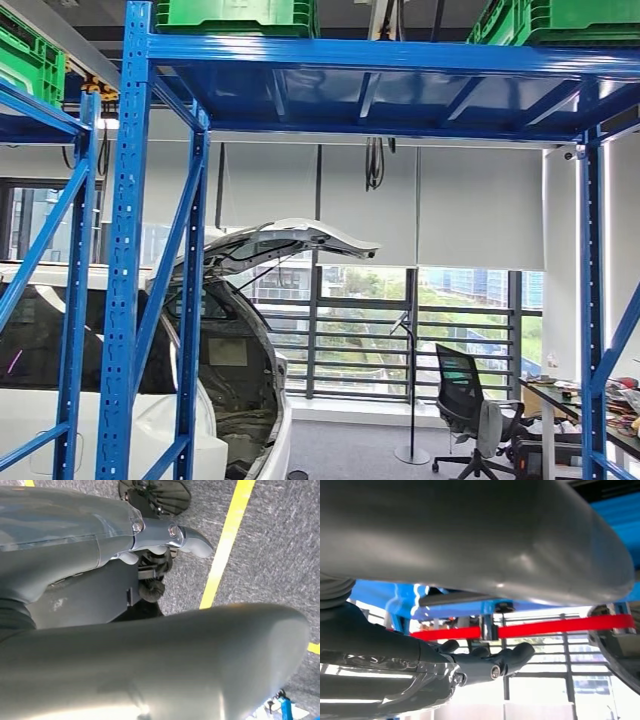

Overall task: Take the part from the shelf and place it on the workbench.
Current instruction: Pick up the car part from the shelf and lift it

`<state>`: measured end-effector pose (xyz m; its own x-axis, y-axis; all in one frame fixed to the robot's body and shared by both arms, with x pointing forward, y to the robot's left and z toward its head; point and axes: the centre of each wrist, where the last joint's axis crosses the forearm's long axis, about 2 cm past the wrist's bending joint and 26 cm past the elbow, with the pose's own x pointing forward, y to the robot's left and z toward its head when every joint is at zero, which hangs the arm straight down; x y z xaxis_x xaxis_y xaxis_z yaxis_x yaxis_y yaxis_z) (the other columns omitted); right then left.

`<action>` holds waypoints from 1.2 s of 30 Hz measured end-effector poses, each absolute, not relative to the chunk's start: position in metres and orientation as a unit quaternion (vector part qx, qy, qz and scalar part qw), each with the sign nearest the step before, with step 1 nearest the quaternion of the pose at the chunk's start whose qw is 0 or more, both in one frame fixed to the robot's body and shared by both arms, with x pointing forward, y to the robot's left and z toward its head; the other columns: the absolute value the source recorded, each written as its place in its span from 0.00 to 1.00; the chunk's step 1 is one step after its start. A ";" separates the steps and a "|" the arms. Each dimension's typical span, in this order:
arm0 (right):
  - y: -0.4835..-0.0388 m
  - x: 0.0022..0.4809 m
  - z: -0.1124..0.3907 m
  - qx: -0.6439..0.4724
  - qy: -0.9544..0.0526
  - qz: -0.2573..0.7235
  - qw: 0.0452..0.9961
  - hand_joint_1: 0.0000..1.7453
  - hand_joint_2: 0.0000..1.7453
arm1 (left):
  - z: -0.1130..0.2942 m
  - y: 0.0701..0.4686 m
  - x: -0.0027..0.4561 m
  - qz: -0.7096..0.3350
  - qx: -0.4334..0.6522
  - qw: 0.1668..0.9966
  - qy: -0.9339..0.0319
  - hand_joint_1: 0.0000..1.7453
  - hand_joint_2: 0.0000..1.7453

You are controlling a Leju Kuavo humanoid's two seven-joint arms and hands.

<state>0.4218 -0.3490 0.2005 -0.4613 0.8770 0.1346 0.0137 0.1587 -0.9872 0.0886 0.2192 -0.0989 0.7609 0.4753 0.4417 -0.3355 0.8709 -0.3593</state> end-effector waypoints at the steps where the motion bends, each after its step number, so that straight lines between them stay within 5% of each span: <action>1: -0.349 0.422 0.200 -0.341 -0.653 0.552 0.391 0.00 0.00 | -0.099 0.219 0.089 0.218 -0.130 0.929 -0.268 0.00 0.00; 36: -0.352 0.420 0.197 -0.337 -0.646 0.558 0.397 0.00 0.00 | -0.099 0.217 0.088 0.219 -0.131 0.929 -0.268 0.00 0.00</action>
<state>0.4202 -0.3517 0.1968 -0.4574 0.8787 0.1368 -0.0070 0.1502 -0.9886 0.0880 0.2172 -0.0988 0.7605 0.4765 0.4410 -0.3366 0.8702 -0.3598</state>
